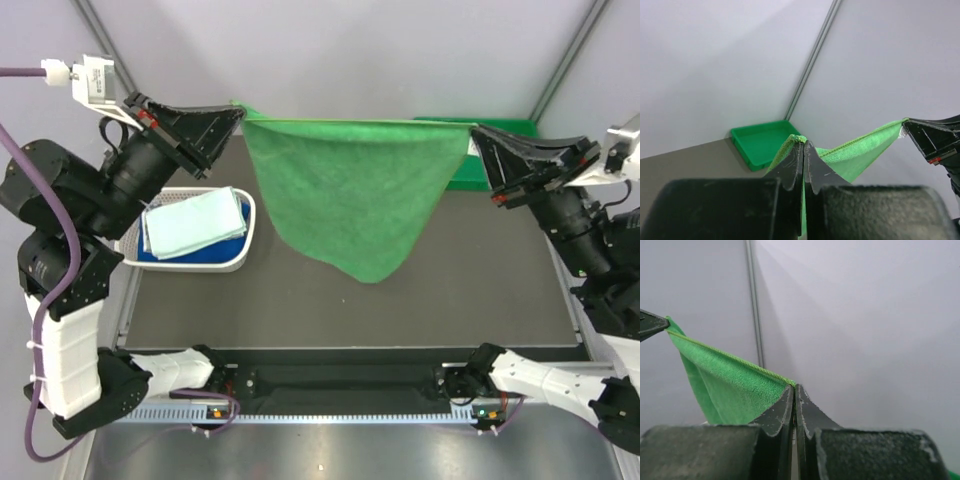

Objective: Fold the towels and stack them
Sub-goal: Flatten out the crumpled towel

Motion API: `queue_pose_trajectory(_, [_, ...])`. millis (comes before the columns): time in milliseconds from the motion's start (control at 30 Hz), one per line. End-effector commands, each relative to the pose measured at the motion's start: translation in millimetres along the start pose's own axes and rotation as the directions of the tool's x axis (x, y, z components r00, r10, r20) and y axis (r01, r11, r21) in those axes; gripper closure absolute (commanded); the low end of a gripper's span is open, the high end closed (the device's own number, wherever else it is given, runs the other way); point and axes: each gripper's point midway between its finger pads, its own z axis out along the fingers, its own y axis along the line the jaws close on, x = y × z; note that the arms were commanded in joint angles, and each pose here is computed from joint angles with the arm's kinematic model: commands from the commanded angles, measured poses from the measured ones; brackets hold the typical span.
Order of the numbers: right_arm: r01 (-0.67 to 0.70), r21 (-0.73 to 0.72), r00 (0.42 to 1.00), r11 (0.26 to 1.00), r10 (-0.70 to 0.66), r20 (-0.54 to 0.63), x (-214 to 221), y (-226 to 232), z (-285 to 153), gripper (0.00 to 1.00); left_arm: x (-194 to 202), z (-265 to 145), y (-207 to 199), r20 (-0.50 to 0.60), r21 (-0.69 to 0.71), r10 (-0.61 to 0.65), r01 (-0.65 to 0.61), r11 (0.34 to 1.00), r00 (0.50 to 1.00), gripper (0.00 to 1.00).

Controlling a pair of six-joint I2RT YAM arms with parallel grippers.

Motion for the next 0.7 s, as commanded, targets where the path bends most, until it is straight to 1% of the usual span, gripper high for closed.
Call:
queue_pose_trajectory(0, [0.060,0.005,0.996,0.998,-0.061,0.058,-37.4,-4.9,-4.3,1.00,-24.6,-4.8,-7.7,0.071,0.019,0.040,-0.041,0.999,0.997,1.00])
queue_pose_trajectory(67, [0.066,0.005,0.994,0.998,-0.066,0.082,-50.7,-5.7,-5.3,1.00,-30.0,-6.8,-9.5,0.090,0.022,0.040,-0.042,0.999,0.995,1.00])
queue_pose_trajectory(167, [0.073,0.013,0.994,0.997,-0.074,0.082,-51.8,-6.8,-1.7,1.00,-26.2,-0.3,-7.6,0.081,0.019,0.035,-0.036,0.999,0.996,1.00])
queue_pose_trajectory(300, [0.088,0.033,0.996,0.996,-0.088,0.022,-19.9,-7.8,12.6,1.00,-8.9,21.0,16.7,0.061,-0.069,0.053,-0.049,0.996,0.997,1.00])
queue_pose_trajectory(400, [0.141,0.080,0.987,0.987,-0.134,-0.088,32.4,-14.5,34.2,1.00,12.9,48.2,38.6,0.027,-0.132,0.069,-0.065,0.989,0.997,1.00])
queue_pose_trajectory(433, [0.159,0.087,0.980,0.984,-0.146,-0.132,53.3,-16.4,39.9,1.00,34.6,64.7,50.0,-0.023,-0.149,0.071,-0.074,0.986,0.997,1.00])
queue_pose_trajectory(467, [0.167,0.076,0.975,0.983,-0.153,-0.160,68.8,-16.4,46.7,1.00,45.5,73.5,56.5,-0.044,-0.154,0.069,-0.075,0.985,0.997,1.00])
queue_pose_trajectory(500, [0.157,0.105,0.969,0.982,-0.133,-0.207,93.6,-30.7,58.1,1.00,52.3,80.5,73.6,-0.057,-0.182,0.066,-0.076,0.980,0.996,1.00])
queue_pose_trajectory(533, [0.113,0.017,0.969,0.993,-0.107,-0.221,112.8,-24.0,67.1,1.00,77.1,96.8,83.3,-0.102,-0.140,0.020,-0.035,0.989,0.995,1.00])
queue_pose_trajectory(567, [0.108,0.059,0.966,0.992,-0.091,-0.241,126.1,-56.0,71.7,1.00,80.6,102.3,113.5,-0.101,-0.187,0.005,-0.024,0.982,0.995,1.00])
queue_pose_trajectory(600, [0.026,0.065,0.960,0.998,-0.006,-0.280,157.1,-65.8,84.3,1.00,88.4,108.9,128.3,-0.106,-0.201,-0.012,-0.010,0.980,0.994,1.00])
queue_pose_trajectory(633, [0.003,0.056,0.952,0.998,0.014,-0.306,177.1,-73.9,89.8,1.00,113.1,124.5,155.9,-0.139,-0.237,-0.031,-0.002,0.971,0.990,1.00])
queue_pose_trajectory(667, [-0.002,0.065,0.952,0.998,0.022,-0.304,187.7,-85.7,98.6,1.00,118.5,130.4,179.7,-0.148,-0.256,-0.039,-0.001,0.967,0.988,1.00])
